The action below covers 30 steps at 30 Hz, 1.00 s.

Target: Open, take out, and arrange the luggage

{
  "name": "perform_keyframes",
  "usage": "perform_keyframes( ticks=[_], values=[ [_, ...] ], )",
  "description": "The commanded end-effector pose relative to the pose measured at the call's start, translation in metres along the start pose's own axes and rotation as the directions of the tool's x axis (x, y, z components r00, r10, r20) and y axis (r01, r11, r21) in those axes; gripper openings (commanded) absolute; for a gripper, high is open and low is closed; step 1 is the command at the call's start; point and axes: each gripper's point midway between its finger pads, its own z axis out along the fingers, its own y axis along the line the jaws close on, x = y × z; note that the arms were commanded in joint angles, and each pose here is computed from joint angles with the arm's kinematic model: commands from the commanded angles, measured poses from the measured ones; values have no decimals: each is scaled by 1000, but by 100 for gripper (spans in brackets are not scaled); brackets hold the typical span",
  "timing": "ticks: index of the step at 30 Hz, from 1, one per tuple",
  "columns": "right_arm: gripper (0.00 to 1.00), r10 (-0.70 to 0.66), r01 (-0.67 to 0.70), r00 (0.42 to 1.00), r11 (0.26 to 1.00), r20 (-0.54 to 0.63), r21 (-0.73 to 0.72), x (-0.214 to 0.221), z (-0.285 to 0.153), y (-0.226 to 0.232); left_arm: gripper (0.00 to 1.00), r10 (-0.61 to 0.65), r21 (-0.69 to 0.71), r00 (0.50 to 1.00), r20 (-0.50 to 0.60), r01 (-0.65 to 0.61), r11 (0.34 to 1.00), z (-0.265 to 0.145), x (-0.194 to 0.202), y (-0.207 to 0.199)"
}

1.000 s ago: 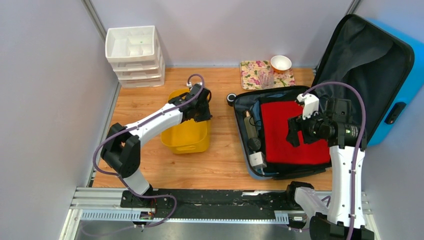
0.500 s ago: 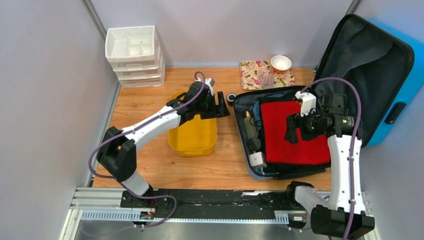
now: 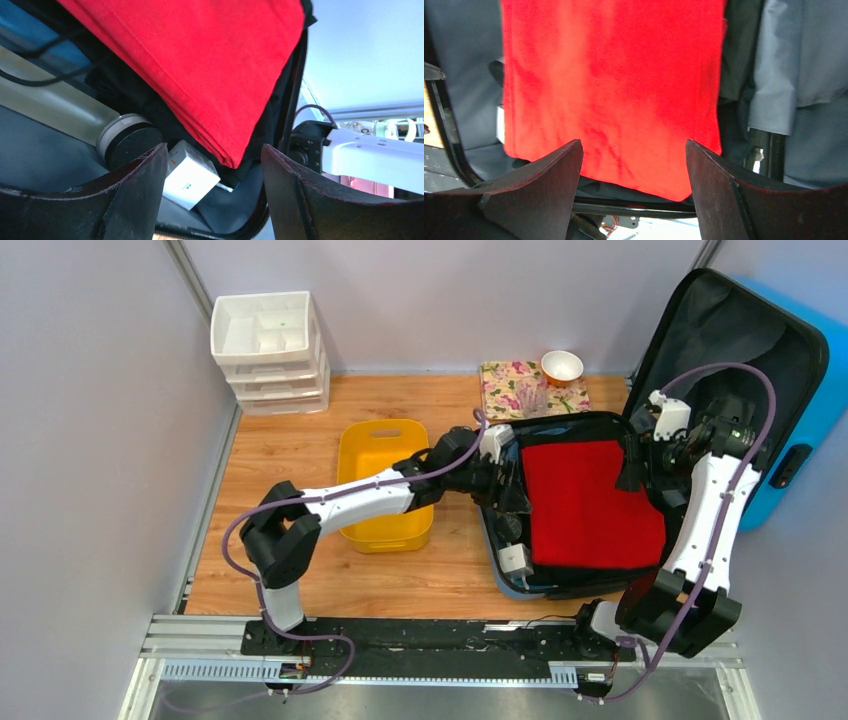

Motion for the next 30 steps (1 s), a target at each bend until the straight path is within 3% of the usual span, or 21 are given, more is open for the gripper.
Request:
perform_keyframes(
  ticks=[1,5,13,21,26,30],
  values=[
    [78,17,-14,988,1000,-155,20,26,-3,-13,78,-70,-3,995,72,70,998,22,-14,-1],
    [76,41,-30,974,998,-221,50,43,11,-30,79,-141,-45,989,35,143,989,46,6,19],
    [73,56,-47,943,998,-328,35,90,48,-34,78,-169,0,985,23,169,986,78,22,17],
    [70,71,-56,933,997,-352,54,103,66,-41,80,-198,-103,979,54,203,974,102,25,32],
    [70,71,-58,940,997,-334,49,99,64,-39,69,-187,18,980,66,186,982,111,14,6],
    [70,73,-62,946,997,-317,42,93,60,-37,53,-138,103,988,75,130,986,108,2,-25]
  ],
)
